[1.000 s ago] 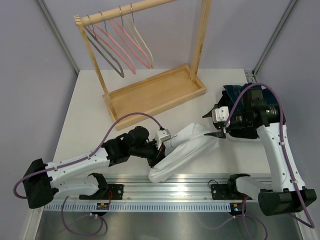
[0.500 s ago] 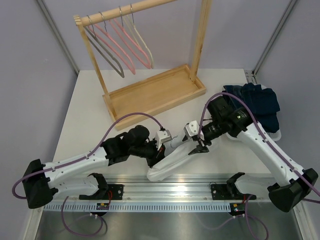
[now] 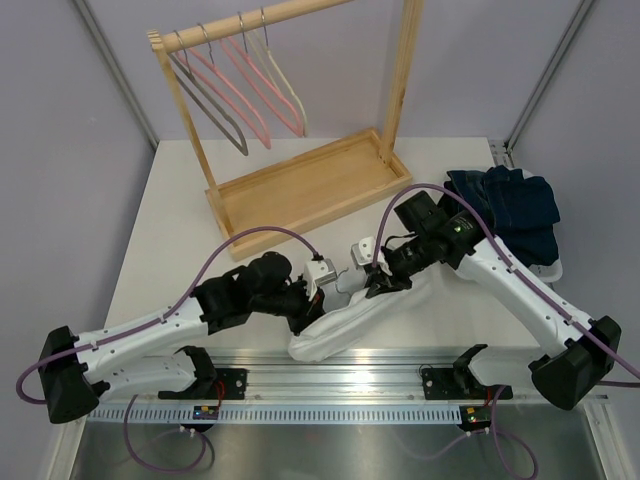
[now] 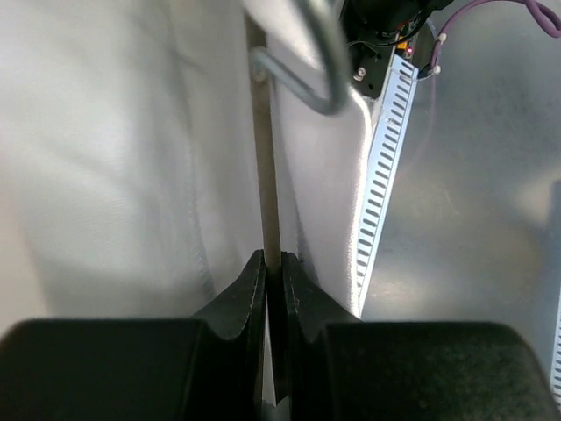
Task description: Remove the skirt from the hanger
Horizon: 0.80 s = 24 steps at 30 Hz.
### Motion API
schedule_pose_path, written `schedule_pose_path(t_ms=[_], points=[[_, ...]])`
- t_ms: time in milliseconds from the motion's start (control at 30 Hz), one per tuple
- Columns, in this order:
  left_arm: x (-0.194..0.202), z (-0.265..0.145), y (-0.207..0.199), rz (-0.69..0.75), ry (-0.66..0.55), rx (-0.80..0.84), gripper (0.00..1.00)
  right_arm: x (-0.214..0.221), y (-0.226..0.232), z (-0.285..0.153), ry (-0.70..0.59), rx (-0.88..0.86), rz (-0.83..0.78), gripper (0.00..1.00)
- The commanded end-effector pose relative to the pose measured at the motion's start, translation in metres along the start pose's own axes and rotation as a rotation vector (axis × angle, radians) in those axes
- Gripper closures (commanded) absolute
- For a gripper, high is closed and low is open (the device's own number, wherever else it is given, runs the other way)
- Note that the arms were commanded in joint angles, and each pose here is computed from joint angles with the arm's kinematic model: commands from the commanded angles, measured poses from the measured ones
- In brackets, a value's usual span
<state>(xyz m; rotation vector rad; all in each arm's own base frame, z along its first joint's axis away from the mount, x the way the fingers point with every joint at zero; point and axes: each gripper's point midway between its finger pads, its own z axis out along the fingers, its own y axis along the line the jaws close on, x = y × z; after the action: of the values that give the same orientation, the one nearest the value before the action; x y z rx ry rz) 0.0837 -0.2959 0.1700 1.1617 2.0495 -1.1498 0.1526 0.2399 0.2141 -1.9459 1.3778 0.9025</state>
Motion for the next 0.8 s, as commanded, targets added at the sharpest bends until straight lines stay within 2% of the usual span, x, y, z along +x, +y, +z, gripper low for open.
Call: schedule_pose_path(t_ms=[0,167,333,600,767], points=[[-0.035,-0.008,-0.02,0.094,-0.116,0.067,1.0,-0.014,-0.001,-0.004,-0.03,0.004,-0.036,0.88],[-0.042,0.0,-0.022,0.091,-0.148,0.099,1.0,-0.018,0.013,-0.003,-0.038,-0.025,-0.041,1.0],[-0.059,0.011,-0.037,0.094,-0.193,0.191,1.0,-0.019,0.019,0.009,-0.045,-0.035,-0.023,1.0],[-0.058,0.039,-0.055,0.115,-0.135,0.276,1.0,-0.032,0.01,0.001,-0.052,0.0,-0.046,1.0],[-0.056,0.042,-0.055,0.114,-0.152,0.288,0.93,-0.037,0.009,-0.001,-0.062,0.008,-0.051,1.0]])
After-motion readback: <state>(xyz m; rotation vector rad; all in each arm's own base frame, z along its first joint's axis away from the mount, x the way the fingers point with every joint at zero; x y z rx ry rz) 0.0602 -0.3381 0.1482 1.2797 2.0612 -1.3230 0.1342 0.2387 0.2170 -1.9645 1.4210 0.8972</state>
